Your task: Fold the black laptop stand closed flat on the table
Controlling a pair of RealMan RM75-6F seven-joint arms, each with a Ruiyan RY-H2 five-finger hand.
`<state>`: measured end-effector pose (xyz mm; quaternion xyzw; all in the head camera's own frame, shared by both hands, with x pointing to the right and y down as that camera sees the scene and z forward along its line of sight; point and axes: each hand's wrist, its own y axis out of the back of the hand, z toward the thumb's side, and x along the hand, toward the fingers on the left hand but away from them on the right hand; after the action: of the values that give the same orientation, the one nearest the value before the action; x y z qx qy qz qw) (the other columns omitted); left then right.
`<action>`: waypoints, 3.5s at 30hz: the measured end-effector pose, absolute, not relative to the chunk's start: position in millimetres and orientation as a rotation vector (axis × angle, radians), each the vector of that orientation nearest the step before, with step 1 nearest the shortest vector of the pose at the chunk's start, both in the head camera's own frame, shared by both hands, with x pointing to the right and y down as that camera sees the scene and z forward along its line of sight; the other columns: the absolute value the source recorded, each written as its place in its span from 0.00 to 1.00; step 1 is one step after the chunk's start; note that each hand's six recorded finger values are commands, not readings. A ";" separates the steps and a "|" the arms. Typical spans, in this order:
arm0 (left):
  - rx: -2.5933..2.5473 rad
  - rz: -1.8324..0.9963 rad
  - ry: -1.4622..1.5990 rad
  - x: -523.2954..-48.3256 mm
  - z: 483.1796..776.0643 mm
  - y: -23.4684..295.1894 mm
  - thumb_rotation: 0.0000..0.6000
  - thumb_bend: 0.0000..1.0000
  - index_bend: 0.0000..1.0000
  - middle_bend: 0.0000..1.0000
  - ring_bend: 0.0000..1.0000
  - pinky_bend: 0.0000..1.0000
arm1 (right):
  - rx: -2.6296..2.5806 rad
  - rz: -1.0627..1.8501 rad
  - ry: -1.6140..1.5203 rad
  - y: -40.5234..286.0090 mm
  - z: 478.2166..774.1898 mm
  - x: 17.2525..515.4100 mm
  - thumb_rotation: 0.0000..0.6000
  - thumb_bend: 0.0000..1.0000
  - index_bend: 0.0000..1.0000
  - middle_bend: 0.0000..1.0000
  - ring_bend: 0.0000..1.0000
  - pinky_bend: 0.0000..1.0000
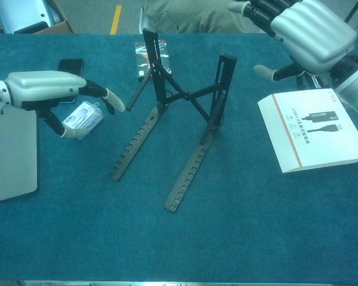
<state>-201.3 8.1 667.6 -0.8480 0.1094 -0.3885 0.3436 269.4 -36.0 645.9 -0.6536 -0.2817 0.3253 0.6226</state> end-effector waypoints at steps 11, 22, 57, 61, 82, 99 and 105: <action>-2.158 -1.059 0.263 -203.1 667.8 5.1 1.00 0.36 0.19 0.25 0.15 0.11 | -1.592 0.676 -0.681 -24.9 629.3 273.9 1.00 0.25 0.00 0.04 0.00 0.06; -2.073 -1.176 0.334 -244.4 655.7 11.9 1.00 0.36 0.19 0.25 0.15 0.11 | -1.824 0.437 -0.615 12.8 601.6 254.8 1.00 0.25 0.00 0.04 0.00 0.06; -1.937 -1.369 0.433 -307.8 639.8 36.3 1.00 0.36 0.19 0.23 0.15 0.11 | -2.414 0.629 -0.356 50.4 721.1 213.3 1.00 0.25 0.00 0.04 0.00 0.06; -1.936 -1.370 0.433 -309.2 639.8 36.5 1.00 0.36 0.19 0.23 0.15 0.11 | -2.415 0.675 -0.366 48.1 729.6 220.3 1.00 0.25 0.00 0.04 0.00 0.06; -1.934 -1.378 0.454 -315.3 638.9 36.2 1.00 0.36 0.19 0.22 0.15 0.11 | -2.428 0.650 -0.369 43.7 729.8 208.1 1.00 0.25 0.00 0.04 0.00 0.06; -1.900 -1.400 0.469 -323.0 628.1 40.1 1.00 0.36 0.19 0.22 0.15 0.11 | -2.483 0.455 -0.434 21.5 715.4 132.5 1.00 0.25 0.00 0.04 0.00 0.06; -1.892 -1.406 0.472 -323.8 625.1 41.3 1.00 0.36 0.19 0.22 0.15 0.12 | -2.489 0.435 -0.447 14.1 718.5 113.4 1.00 0.25 0.00 0.04 0.00 0.06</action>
<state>-323.8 41.3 625.1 -0.7342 0.1833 -0.5454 0.3604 113.4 14.1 718.5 -0.9301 -0.1672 0.1626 0.2839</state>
